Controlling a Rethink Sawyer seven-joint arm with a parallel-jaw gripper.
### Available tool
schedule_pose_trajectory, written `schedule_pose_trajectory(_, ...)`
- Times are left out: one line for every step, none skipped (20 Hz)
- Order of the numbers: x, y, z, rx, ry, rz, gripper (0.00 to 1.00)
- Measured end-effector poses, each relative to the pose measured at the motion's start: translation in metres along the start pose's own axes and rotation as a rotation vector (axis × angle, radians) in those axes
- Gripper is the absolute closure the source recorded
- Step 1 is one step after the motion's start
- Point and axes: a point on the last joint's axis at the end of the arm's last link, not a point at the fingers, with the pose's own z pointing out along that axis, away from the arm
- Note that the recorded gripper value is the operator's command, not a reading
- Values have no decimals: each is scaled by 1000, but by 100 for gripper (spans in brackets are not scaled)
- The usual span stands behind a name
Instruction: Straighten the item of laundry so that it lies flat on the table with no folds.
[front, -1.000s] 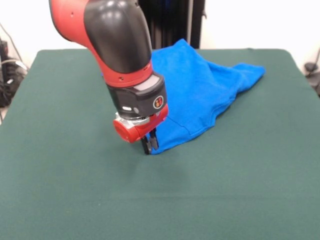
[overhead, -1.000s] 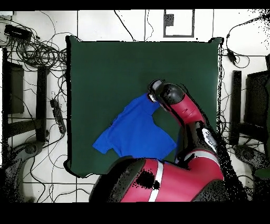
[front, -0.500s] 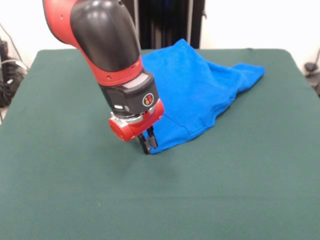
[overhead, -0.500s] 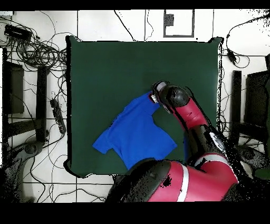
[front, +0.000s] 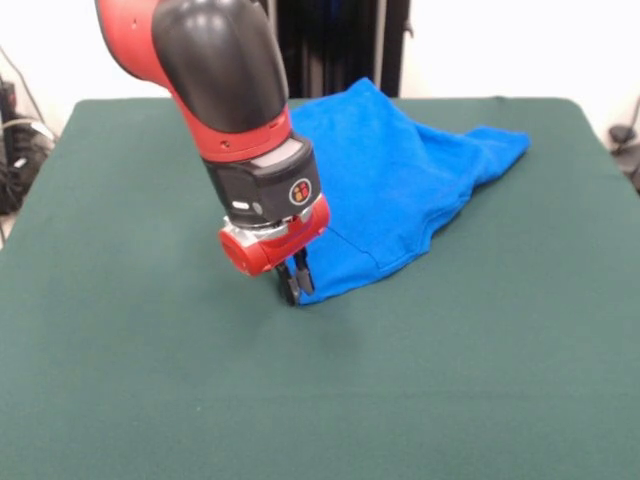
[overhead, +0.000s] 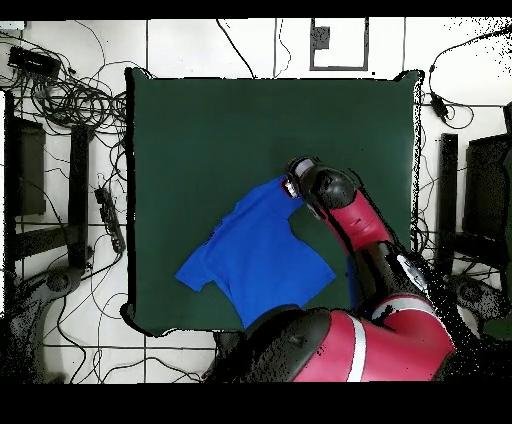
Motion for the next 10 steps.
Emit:
schedule_pose_trajectory(0, 0, 0, -4, -1, 0, 100)
schedule_pose_trajectory(0, -1, 0, -8, -1, 0, 100)
schedule_pose_trajectory(0, -1, 0, -12, -1, 0, 100)
schedule_pose_trajectory(-1, -2, 0, -14, 0, 1, 100)
schedule_pose_trajectory(-1, -2, -1, -18, -1, 2, 100)
schedule_pose_trajectory(-2, -3, -1, -20, -1, 2, 100)
schedule_pose_trajectory(-4, -3, -2, -25, -3, 3, 100)
schedule_pose_trajectory(-6, -3, -3, -30, -6, 3, 100)
schedule_pose_trajectory(-8, -4, -4, -31, -8, 4, 100)
schedule_pose_trajectory(-11, -5, -5, -33, -11, 6, 100)
